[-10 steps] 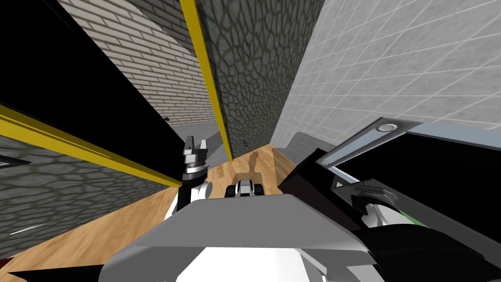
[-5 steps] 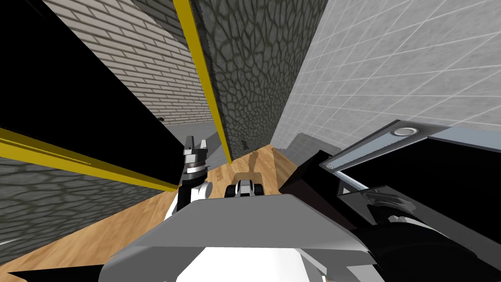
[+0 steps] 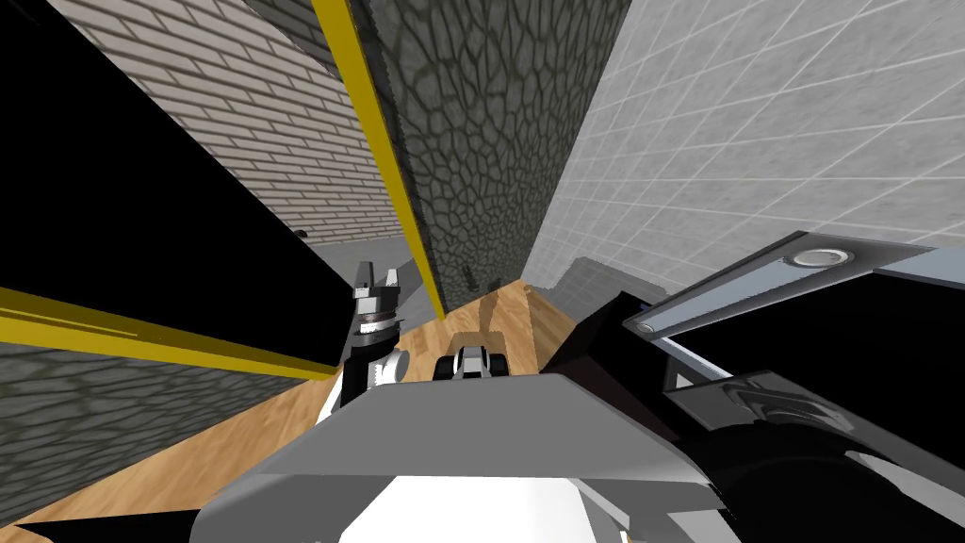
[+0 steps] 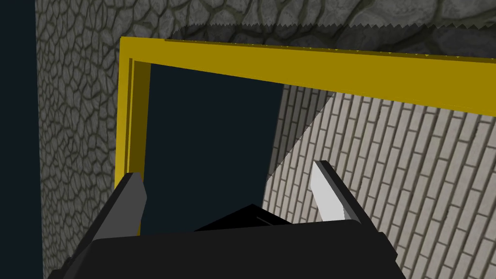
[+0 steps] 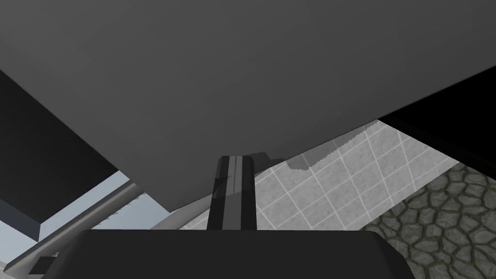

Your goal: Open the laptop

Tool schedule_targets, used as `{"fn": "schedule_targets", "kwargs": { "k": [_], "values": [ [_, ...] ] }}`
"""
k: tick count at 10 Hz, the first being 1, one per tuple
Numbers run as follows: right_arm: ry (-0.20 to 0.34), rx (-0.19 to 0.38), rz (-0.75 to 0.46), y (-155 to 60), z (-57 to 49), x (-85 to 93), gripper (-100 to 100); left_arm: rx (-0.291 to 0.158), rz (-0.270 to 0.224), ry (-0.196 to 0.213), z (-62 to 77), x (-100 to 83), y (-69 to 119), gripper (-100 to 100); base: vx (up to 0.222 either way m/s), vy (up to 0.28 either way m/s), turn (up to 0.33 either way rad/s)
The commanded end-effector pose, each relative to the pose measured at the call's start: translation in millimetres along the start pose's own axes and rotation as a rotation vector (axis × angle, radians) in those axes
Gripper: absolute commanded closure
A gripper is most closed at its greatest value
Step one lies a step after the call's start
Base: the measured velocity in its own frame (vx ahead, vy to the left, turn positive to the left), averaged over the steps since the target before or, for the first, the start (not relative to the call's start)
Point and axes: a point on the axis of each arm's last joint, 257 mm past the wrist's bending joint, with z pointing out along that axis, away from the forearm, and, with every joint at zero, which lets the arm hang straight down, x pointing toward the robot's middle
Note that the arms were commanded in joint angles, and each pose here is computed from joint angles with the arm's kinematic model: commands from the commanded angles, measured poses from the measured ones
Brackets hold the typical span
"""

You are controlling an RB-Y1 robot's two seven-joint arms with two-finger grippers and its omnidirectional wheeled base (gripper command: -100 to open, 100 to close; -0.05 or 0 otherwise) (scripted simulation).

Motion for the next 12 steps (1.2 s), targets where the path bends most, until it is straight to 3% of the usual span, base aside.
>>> {"fn": "schedule_targets", "kwargs": {
  "k": [1,3,4,5,6,7,9,10,12],
  "values": [
    [0.022,-0.043,0.0,-16.7,-4.6,14.8,100,0.0,0.0,0.0,0.0,0.0,0.0,0,0.128,0.0,-0.013],
    [0.036,-0.055,0.004,-14.1,-6.5,24.0,100,0.0,0.0,0.0,0.0,0.0,0.0,0,0.073,0.0,-0.007],
    [0.047,-0.075,0.004,-28.2,-10.2,29.5,100,0.0,0.0,0.0,0.0,0.0,0.0,0,0.077,0.012,-0.014],
    [0.057,-0.08,0.008,-27.0,-11.7,35.7,100,0.0,0.0,0.0,0.0,0.0,0.0,0,0.096,-0.002,-0.018],
    [0.057,-0.08,0.008,-27.0,-11.7,35.7,100,0.0,0.0,0.0,0.0,0.0,0.0,0,0.049,-0.01,0.001],
    [0.07,-0.098,0.009,-41.8,-16.0,40.6,100,0.0,0.0,0.0,0.0,0.0,0.0,0,0.081,-0.016,-0.012],
    [0.074,-0.096,0.011,-40.4,-16.2,41.9,100,0.0,0.0,0.0,0.0,0.0,0.0,0,0.057,-0.006,-0.007],
    [0.044,-0.122,-0.01,-26.1,-14.9,33.6,-100,0.0,0.0,0.0,0.1,0.0,0.0,0,-0.115,-0.106,0.082],
    [0.012,-0.143,-0.035,-12.6,-13.9,24.4,-100,0.0,0.0,0.0,0.2,0.0,-0.1,0,-0.213,-0.195,0.079]
  ]
}}
